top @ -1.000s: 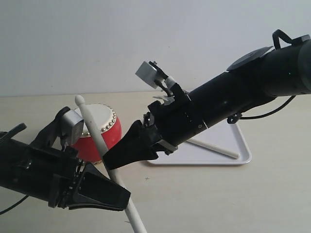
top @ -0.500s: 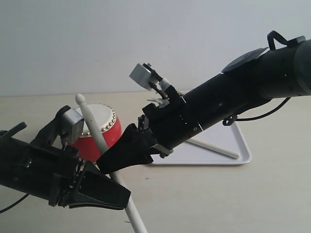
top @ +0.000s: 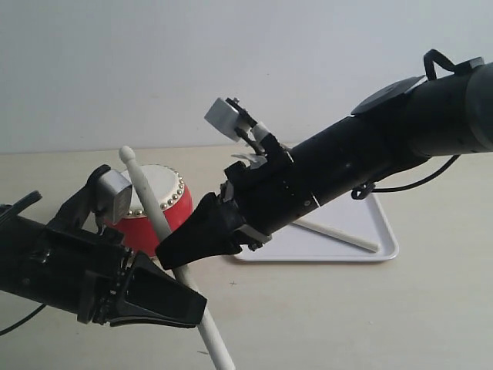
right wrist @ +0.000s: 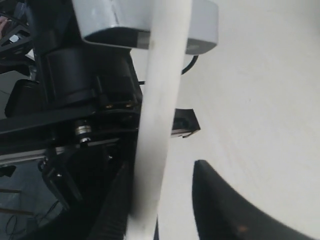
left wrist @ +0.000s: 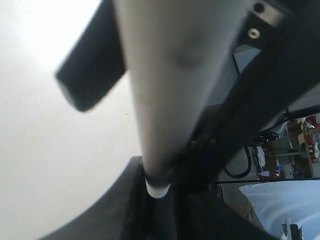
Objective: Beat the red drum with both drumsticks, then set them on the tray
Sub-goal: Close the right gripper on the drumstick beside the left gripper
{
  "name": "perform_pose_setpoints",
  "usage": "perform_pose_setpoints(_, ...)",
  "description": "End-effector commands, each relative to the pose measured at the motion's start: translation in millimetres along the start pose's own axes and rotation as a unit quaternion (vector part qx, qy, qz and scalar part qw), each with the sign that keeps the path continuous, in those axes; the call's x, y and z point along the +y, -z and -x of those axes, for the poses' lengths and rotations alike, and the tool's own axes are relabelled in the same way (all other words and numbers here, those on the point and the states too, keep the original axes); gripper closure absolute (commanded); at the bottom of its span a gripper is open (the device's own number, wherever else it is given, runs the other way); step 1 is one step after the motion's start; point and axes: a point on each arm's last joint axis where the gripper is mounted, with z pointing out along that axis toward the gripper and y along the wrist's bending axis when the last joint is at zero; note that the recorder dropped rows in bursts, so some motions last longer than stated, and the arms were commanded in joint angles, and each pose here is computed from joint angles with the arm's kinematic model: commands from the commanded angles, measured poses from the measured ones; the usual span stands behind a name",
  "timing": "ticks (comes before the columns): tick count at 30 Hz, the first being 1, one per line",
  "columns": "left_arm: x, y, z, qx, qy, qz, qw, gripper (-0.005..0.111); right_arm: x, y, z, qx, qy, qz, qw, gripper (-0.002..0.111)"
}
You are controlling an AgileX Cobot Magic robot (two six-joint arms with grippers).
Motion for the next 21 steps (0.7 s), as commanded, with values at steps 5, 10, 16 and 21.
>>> perform_pose_setpoints(5,-0.8,0.6,2.0,-0.003,-0.005,-0.005,1.0,0.107,5.4,0.0,3.7,-0.007,0.003,0.026,1.0,0.101)
perform_pose_setpoints(10,-0.8,0.6,2.0,-0.003,-0.005,-0.005,1.0,0.107,5.5,0.0,3.5,-0.006,0.008,0.026,1.0,0.108)
perform_pose_setpoints(16,-0.8,0.6,2.0,-0.003,-0.006,-0.005,1.0,0.099,5.5,0.0,3.1,-0.004,0.009,0.027,1.0,0.108)
perform_pose_setpoints(21,-0.8,0.6,2.0,-0.003,-0.017,-0.005,1.0,0.064,6.2,0.0,2.9,-0.003,0.009,0.03,0.999,0.108)
